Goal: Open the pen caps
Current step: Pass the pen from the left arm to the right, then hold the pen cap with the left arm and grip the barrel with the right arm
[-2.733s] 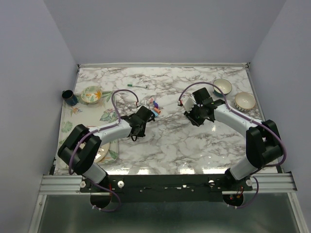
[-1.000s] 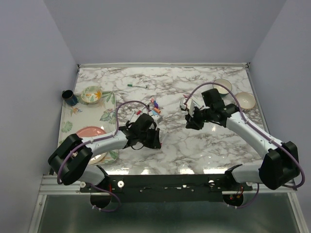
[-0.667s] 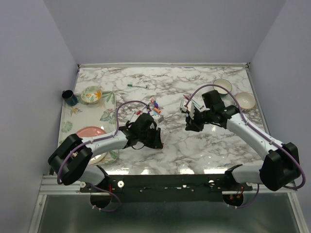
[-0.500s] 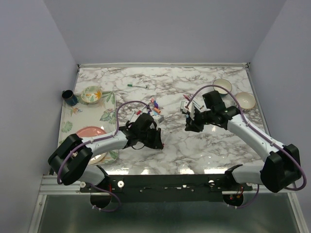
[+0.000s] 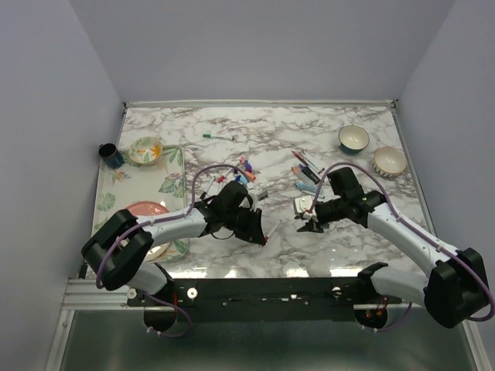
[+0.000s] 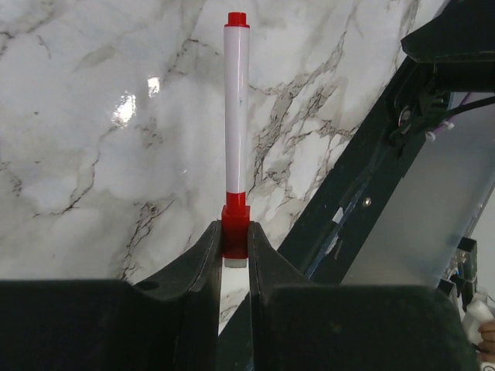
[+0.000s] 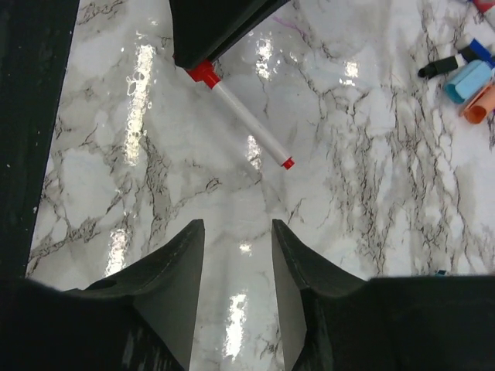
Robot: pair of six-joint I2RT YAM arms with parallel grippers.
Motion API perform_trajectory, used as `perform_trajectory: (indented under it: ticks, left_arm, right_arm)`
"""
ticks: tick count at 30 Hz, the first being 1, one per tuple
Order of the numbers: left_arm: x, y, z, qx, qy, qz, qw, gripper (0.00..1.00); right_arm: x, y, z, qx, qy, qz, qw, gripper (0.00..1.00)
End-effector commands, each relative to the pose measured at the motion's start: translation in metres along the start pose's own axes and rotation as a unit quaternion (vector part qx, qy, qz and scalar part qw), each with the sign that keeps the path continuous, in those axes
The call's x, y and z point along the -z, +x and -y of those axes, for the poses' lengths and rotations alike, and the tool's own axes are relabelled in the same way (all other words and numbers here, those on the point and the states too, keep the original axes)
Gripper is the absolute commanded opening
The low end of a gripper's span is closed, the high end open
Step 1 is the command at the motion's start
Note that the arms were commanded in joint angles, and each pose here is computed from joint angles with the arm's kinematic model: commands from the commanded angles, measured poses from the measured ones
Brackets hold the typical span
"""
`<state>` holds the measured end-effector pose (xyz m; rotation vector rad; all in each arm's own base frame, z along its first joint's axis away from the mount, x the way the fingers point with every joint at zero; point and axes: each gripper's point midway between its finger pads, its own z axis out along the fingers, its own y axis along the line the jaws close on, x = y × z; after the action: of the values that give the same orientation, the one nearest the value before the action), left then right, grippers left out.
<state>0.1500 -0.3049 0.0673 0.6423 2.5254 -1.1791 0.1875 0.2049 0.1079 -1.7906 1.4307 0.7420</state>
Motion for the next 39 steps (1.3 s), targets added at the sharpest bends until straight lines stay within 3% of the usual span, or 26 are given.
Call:
perform_trajectory:
  ticks: [1, 5, 25, 31, 34, 35, 36, 39]
  left_arm:
    - [-0.008, 0.005, 0.023, -0.012, 0.052, -0.033, 0.998, 0.00]
    - [-0.014, 0.004, 0.033, -0.018, 0.066, -0.048, 0.997, 0.00]
    - [-0.027, -0.003, 0.061, -0.043, 0.104, -0.082, 0.990, 0.00]
    - [-0.021, -0.006, 0.064, -0.054, 0.099, -0.079, 0.990, 0.00]
    - [-0.019, -0.005, 0.063, -0.054, 0.095, -0.078, 0.991, 0.00]
    - [-0.019, -0.007, 0.061, -0.055, 0.086, -0.072, 0.992, 0.00]
    - [-0.019, -0.009, 0.060, -0.054, 0.081, -0.066, 0.993, 0.00]
    - [-0.012, -0.024, 0.060, -0.054, 0.070, -0.026, 0.996, 0.17]
  right_arm:
    - [-0.003, -0.006, -0.009, 0.088, -0.014, 0.029, 0.996, 0.50]
    - [-0.011, -0.002, -0.018, 0.118, -0.028, 0.021, 0.992, 0.54]
    - [-0.040, 0.018, -0.036, 0.168, -0.064, -0.039, 0.983, 0.53]
    - [-0.040, 0.026, -0.027, 0.170, -0.047, -0.070, 0.982, 0.33]
    - [-0.038, 0.024, -0.023, 0.166, -0.042, -0.072, 0.983, 0.13]
    - [-0.038, 0.022, -0.024, 0.164, -0.044, -0.070, 0.983, 0.01]
    - [-0.038, 0.021, -0.024, 0.161, -0.041, -0.068, 0.984, 0.01]
    - [-0.037, 0.014, -0.023, 0.151, -0.039, -0.059, 0.986, 0.01]
